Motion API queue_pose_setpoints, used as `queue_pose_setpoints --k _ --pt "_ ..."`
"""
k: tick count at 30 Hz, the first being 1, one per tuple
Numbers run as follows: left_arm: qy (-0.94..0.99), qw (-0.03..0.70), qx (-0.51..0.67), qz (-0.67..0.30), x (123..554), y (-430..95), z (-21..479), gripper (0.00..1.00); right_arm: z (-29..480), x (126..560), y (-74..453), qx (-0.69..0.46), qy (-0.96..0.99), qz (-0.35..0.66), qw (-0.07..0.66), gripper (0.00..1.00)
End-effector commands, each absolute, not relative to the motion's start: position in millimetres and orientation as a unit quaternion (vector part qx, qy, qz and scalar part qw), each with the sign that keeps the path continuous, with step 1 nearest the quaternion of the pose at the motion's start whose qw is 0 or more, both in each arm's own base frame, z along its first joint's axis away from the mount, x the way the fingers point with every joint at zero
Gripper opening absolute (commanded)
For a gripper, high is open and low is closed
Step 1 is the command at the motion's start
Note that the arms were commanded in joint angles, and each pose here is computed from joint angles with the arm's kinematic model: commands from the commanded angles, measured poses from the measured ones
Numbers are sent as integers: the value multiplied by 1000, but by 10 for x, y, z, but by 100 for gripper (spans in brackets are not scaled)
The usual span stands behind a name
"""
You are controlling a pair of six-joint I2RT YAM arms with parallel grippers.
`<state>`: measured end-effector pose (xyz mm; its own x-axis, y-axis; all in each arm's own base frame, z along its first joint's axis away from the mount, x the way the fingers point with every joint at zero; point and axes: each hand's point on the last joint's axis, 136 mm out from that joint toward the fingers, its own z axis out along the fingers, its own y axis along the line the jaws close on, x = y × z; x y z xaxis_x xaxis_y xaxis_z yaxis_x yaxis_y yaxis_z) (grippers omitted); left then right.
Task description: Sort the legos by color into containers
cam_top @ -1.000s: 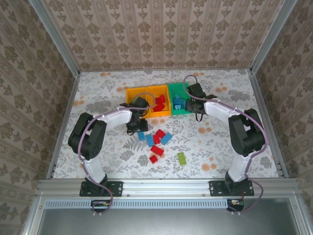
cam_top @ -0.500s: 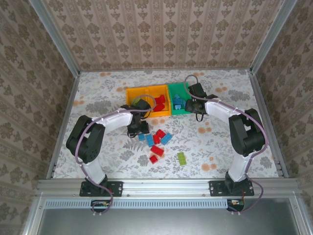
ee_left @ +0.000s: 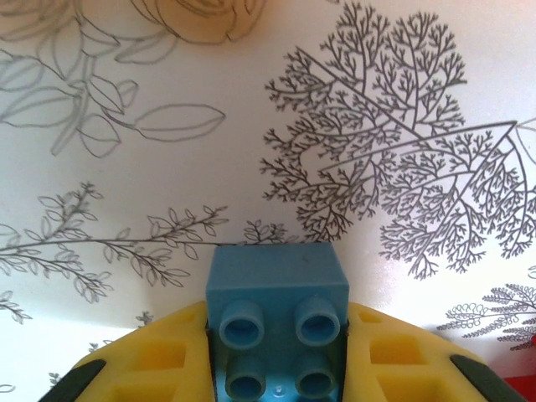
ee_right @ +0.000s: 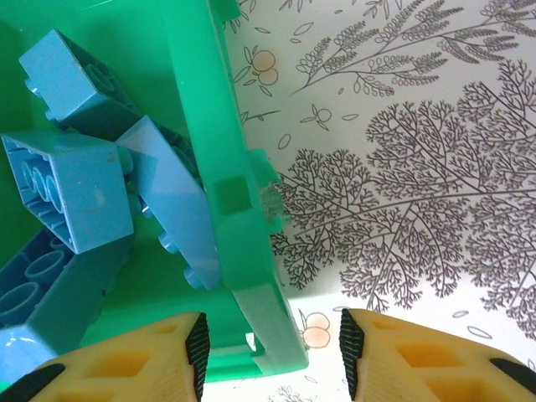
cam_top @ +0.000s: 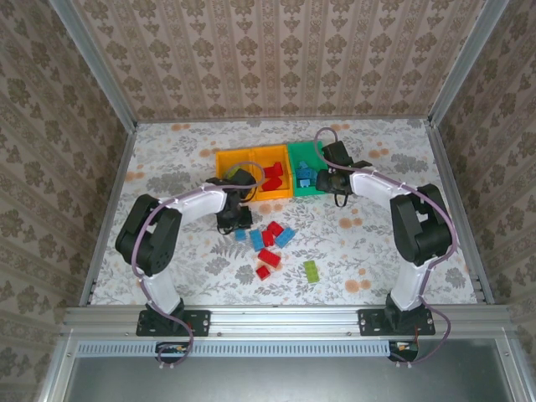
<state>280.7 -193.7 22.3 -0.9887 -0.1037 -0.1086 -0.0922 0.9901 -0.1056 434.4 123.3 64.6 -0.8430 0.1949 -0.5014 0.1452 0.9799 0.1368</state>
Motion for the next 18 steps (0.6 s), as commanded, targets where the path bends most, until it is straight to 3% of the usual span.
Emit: queue_pose_setpoints --k 1,13,18 --pt "993 89 -33 -72 2921 -1959 501 21 635 4448 1252 78 958 47 271 47" --pt "973 183 34 -138 3474 -2372 1354 21 584 4475 1305 83 959 58 265 42" --pt "959 206 78 -179 3830 -2739 1587 21 495 4530 1401 72 963 69 250 30"
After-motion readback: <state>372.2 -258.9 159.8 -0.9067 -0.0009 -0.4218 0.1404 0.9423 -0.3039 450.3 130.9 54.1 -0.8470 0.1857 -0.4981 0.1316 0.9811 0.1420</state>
